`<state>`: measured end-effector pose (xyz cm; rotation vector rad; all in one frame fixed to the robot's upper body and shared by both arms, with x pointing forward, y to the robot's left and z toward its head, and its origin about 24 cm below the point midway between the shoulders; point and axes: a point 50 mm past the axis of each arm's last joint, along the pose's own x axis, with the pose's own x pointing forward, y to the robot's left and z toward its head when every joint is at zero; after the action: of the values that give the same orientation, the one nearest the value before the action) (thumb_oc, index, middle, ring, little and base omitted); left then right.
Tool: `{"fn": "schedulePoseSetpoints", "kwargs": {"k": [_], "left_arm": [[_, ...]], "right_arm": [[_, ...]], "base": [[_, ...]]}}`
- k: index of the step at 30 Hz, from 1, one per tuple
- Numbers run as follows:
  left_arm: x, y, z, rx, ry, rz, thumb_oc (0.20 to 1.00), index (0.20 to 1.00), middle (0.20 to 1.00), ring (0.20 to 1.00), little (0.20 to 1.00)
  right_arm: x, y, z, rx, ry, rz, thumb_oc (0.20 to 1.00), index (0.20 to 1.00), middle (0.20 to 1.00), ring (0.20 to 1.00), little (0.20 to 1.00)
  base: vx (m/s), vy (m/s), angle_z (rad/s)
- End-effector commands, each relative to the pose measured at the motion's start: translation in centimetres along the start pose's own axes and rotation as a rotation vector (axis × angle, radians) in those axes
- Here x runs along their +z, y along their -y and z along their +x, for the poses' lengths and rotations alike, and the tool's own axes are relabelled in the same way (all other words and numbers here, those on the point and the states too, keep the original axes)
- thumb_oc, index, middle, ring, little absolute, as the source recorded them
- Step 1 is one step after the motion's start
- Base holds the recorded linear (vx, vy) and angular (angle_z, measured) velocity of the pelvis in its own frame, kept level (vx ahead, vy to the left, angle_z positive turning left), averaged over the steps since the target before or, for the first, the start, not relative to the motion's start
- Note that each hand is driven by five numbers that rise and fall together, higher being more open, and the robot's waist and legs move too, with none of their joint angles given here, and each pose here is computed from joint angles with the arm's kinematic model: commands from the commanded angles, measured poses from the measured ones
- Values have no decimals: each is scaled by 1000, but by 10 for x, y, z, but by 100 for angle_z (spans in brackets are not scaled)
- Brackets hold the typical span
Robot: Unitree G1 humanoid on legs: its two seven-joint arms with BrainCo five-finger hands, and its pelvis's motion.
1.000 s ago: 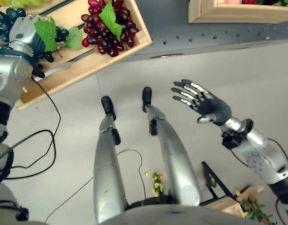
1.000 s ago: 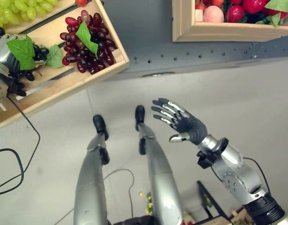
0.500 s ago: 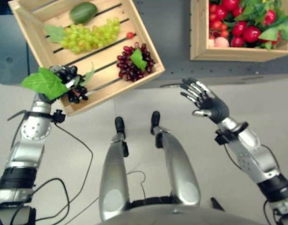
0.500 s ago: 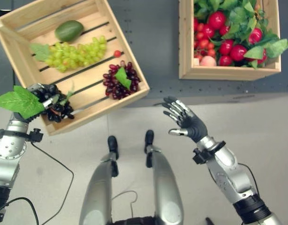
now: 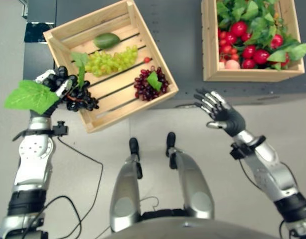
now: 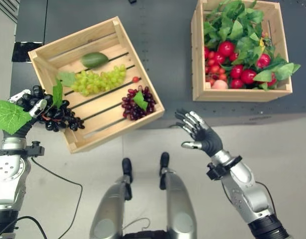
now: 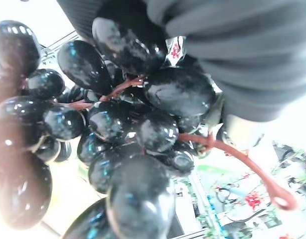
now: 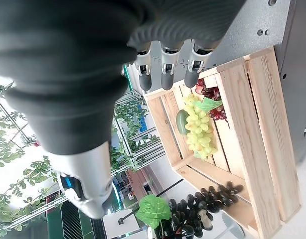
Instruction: Pick up the fruits from the basket on one side to the basket on the other side
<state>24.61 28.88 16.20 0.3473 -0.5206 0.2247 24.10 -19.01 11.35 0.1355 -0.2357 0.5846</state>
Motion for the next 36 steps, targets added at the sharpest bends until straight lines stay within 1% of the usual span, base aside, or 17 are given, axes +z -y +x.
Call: {"fn": "schedulePoseSetpoints", "kwargs": {"k": [1,5,7,9,13,14,15,17,18,19,20,21,23,26,32,36], "left_arm": [[33,-8,1,16,204,-72,200,200,200,200,200],[35,-3,-1,-12,216,-123,200,200,200,200,200],[41,3,-1,-66,237,-165,200,200,200,200,200],[43,6,0,-92,245,-180,200,200,200,200,200],[52,19,3,-225,267,-247,200,200,200,200,200],[60,25,6,-285,298,-270,200,200,200,200,200],[60,25,6,-283,298,-270,200,200,200,200,200],[64,35,8,-348,301,-302,200,200,200,200,200],[68,39,10,-381,314,-303,200,200,200,200,200],[68,38,10,-380,314,-303,200,200,200,200,200],[74,43,12,-431,331,-329,200,200,200,200,200],[78,51,13,-479,340,-352,200,200,200,200,200],[78,55,14,-500,338,-373,200,200,200,200,200],[82,67,16,-572,338,-401,200,200,200,200,200],[81,92,18,-688,319,-418,200,200,200,200,200],[82,104,20,-717,321,-434,200,200,200,200,200]], "right_arm": [[19,-2,1,25,87,-68,1000,1000,1000,1000,1000],[22,5,1,0,85,-124,1000,1000,1000,1000,1000],[31,15,4,-13,73,-226,1000,1000,1000,1000,1000],[32,22,6,-26,55,-259,1000,1000,1000,1000,1000],[54,33,21,30,7,-497,1000,1000,1000,1000,1000],[67,38,34,28,20,-579,1000,1000,1000,1000,1000],[68,38,35,30,21,-579,1000,1000,1000,1000,1000],[65,32,45,71,36,-513,1000,1000,1000,1000,1000],[66,30,51,86,35,-524,1000,1000,1000,1000,1000],[66,30,52,88,36,-524,1000,1000,1000,1000,1000],[74,23,62,170,20,-580,1000,1000,1000,1000,1000],[73,18,70,205,14,-566,1000,1000,1000,1000,1000],[69,14,75,227,11,-544,1000,1000,1000,1000,1000],[66,-3,86,321,7,-518,1000,1000,1000,1000,1000],[48,-28,93,472,-50,-425,1000,1000,1000,1000,1000],[40,-39,95,509,-51,-349,1000,1000,1000,1000,1000]], "base": [[62,-12,2],[56,-9,2],[85,-14,4],[53,-7,6],[87,-33,8],[97,-36,10],[81,-33,11],[65,-25,7],[57,-17,6],[86,-19,9],[114,-28,6],[113,-28,4],[58,-16,0],[64,-14,1],[46,-19,-1],[16,-14,-6]]}}
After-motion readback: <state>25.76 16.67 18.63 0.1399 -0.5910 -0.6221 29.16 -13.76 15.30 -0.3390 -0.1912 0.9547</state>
